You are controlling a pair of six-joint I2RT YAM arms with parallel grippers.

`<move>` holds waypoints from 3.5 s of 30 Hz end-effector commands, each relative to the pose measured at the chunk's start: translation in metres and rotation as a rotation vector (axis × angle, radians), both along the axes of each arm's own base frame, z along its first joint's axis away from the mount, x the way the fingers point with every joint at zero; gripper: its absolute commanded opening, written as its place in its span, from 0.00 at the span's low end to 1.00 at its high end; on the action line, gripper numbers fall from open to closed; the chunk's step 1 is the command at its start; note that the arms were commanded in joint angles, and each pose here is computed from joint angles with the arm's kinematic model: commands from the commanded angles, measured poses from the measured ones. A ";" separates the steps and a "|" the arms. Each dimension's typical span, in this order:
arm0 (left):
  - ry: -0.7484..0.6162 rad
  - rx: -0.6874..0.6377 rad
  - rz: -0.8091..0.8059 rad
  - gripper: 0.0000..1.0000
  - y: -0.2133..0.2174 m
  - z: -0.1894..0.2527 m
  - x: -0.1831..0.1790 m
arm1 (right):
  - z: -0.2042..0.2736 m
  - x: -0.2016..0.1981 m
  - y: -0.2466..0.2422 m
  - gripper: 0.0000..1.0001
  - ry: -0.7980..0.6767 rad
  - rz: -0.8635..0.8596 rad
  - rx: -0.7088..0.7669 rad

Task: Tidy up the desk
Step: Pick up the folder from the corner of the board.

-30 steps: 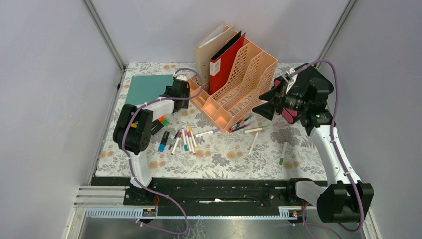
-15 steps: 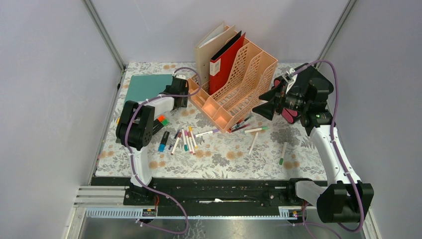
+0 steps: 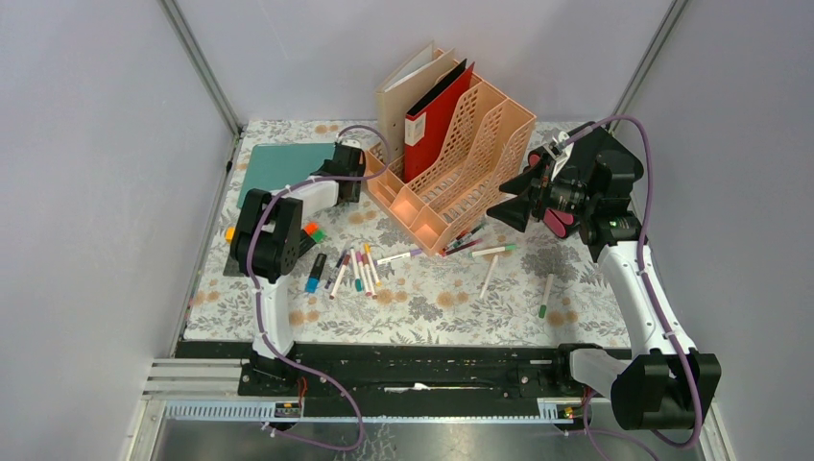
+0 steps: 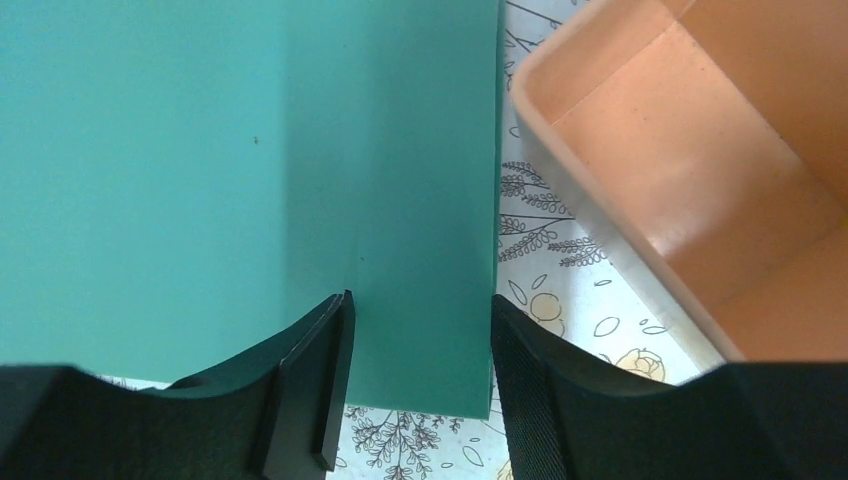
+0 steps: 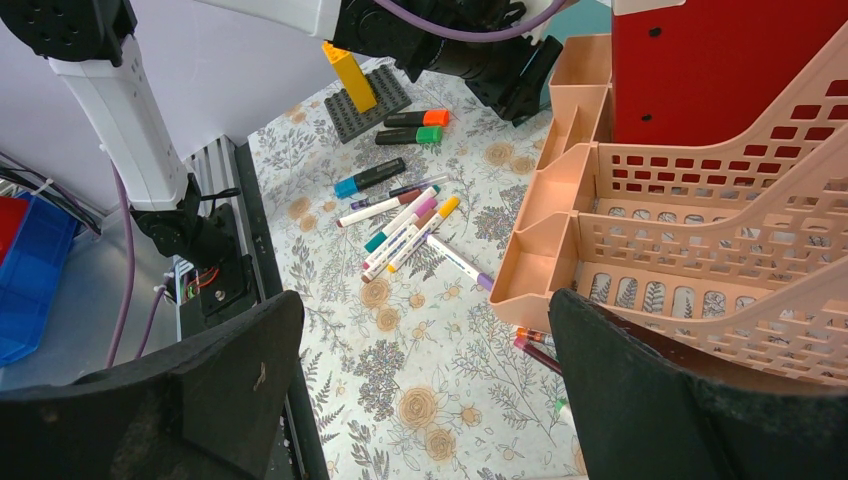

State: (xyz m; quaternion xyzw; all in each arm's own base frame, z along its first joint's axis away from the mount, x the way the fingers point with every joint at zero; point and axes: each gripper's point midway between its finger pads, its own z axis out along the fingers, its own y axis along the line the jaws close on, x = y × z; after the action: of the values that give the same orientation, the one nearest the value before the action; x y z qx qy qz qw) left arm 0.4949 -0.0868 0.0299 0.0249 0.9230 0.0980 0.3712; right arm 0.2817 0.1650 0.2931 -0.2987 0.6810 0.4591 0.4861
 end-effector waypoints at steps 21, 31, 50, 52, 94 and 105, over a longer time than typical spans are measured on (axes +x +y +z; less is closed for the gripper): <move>-0.025 0.088 0.066 0.00 0.031 0.010 -0.057 | 0.017 -0.009 0.001 1.00 -0.067 0.034 0.015; -0.056 0.049 0.029 0.00 0.021 0.026 -0.102 | 0.017 -0.009 0.002 1.00 -0.066 0.037 0.016; -0.124 0.167 0.057 0.99 0.026 0.038 -0.088 | 0.017 -0.009 0.002 1.00 -0.062 0.040 0.019; -0.093 0.173 0.043 0.99 0.025 0.031 -0.089 | 0.017 -0.009 0.002 1.00 -0.061 0.040 0.019; -0.132 0.475 0.047 0.47 0.041 0.022 -0.085 | 0.016 -0.009 0.002 1.00 -0.050 0.046 0.024; -0.098 0.566 0.056 0.42 0.050 0.002 -0.085 | 0.016 -0.010 0.002 1.00 -0.051 0.047 0.025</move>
State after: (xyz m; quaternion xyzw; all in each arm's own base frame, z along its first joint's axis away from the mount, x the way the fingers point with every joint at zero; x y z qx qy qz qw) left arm 0.4067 -0.0408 0.0322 0.1045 0.8525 0.3410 0.3822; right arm 0.2757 0.1670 0.2974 -0.3013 0.6753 0.4707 0.4813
